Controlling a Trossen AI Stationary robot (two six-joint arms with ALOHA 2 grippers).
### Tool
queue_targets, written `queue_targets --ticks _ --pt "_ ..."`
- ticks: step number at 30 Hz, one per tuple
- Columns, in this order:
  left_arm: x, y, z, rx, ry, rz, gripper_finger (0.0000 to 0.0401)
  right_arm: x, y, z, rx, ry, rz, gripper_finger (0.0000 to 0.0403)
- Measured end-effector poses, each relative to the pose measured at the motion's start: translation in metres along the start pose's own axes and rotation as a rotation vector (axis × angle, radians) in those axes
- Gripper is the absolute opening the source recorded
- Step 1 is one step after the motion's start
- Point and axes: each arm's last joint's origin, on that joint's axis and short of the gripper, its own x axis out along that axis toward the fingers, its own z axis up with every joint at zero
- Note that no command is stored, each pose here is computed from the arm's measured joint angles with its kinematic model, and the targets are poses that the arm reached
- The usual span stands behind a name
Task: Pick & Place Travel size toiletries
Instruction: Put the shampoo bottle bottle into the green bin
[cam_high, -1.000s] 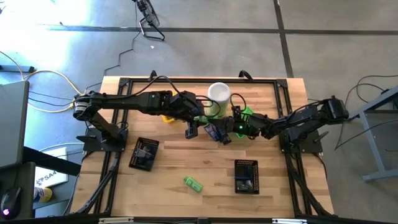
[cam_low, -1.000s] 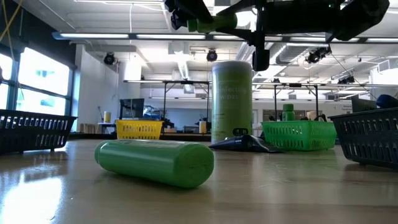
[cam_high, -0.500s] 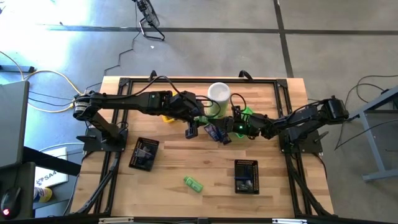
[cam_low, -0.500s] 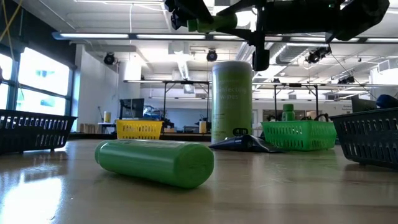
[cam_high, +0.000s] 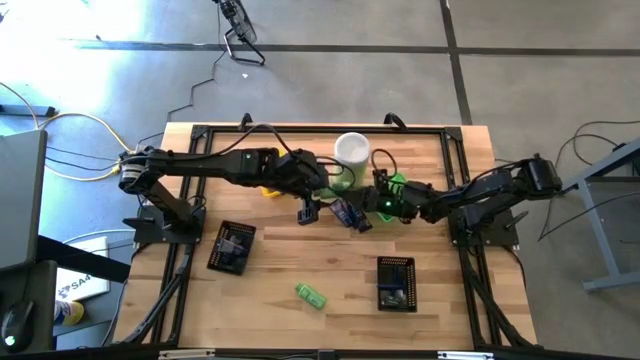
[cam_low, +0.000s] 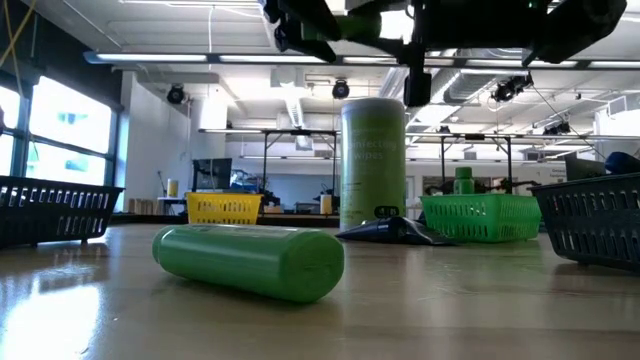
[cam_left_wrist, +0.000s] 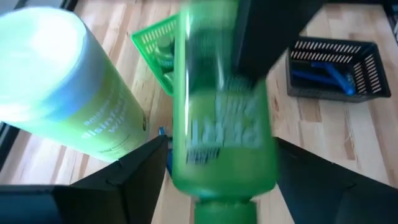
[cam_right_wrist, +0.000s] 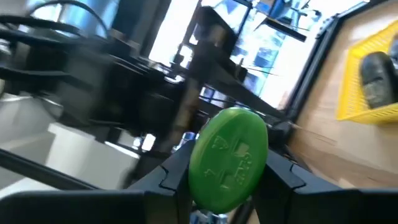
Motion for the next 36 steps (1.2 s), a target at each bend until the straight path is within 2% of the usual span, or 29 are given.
queue_targets --ticks 9,15,20,28,36 --pt "-0.025 0.001 0.014 0.002 0.05 0.002 0.0278 -0.001 0.0 0.0 -0.044 0.011 -0.013 0.0115" --pt "-0.037 0.001 0.014 0.001 0.113 0.005 0.0278 -0.012 0.007 0.007 -0.137 0.053 -0.096 0.0113" --pt "-0.038 0.001 0.01 0.003 0.156 0.007 0.0278 -0.035 0.022 0.02 -0.19 0.098 -0.175 0.0115" --pt "-0.038 0.001 0.01 0.003 0.16 0.008 0.0278 -0.087 0.039 0.042 -0.249 0.173 -0.32 0.0115" --pt "-0.038 0.002 0.01 0.003 0.16 0.01 0.0278 -0.123 0.026 0.047 -0.222 0.268 -0.563 0.0113"
